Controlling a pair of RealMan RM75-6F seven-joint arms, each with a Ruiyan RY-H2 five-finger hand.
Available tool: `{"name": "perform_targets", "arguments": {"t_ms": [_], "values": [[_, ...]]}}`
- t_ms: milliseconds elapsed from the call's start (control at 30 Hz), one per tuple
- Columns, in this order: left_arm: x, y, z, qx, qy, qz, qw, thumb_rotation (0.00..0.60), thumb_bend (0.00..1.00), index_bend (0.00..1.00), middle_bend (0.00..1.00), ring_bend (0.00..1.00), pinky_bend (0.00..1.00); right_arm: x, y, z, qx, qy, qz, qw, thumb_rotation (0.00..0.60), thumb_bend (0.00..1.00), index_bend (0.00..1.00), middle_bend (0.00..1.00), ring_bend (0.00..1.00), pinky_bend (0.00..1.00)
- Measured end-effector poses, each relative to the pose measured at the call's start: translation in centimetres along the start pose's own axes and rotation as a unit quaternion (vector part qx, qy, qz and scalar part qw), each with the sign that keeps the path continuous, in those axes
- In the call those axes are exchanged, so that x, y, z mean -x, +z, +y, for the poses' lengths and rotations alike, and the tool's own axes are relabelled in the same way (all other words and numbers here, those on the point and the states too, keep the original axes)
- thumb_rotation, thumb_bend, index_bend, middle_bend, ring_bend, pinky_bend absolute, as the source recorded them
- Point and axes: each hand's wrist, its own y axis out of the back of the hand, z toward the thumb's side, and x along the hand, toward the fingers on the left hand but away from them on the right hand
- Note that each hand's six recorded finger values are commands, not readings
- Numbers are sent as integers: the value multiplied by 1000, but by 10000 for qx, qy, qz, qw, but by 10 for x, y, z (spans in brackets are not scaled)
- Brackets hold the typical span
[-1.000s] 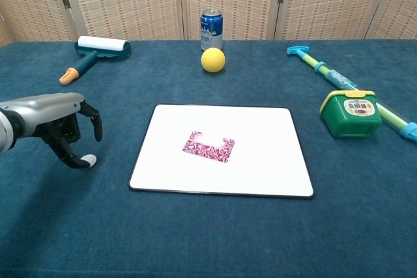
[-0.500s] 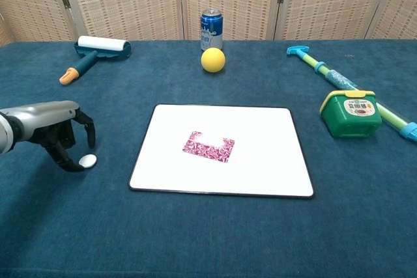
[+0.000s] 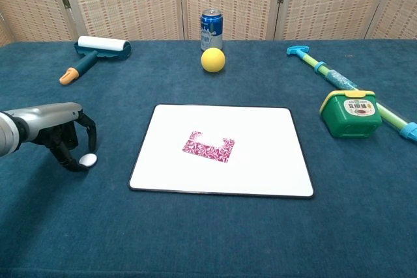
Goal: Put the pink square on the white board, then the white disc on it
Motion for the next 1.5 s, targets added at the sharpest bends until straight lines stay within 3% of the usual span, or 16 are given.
{"name": "perform_targets", "arguments": {"t_ms": [500,1067,1267,1500], "values": [[-5,-3,-2,2,-88,10,10000,600,294,515,1000,1000,1000,2,0,-2,-42,11,-35,10000,600,200,0,0,0,0],[-3,4,2,40,-19,-66,10000,600,295,596,1000,1000,1000,1,0,1,-20,-55,-24,10000,600,199,0,0,0,0],[3,15,6,46,23,-184,9998,600,295,591,1000,1000,1000,-1,1,2,12,-69,18,10000,600,200,0,0,0,0],[8,53,18,-115,99,-519,9985,600,295,588,1000,1000,1000,-1,-2,5,124,-69,20,9999,600,200,0,0,0,0]]}}
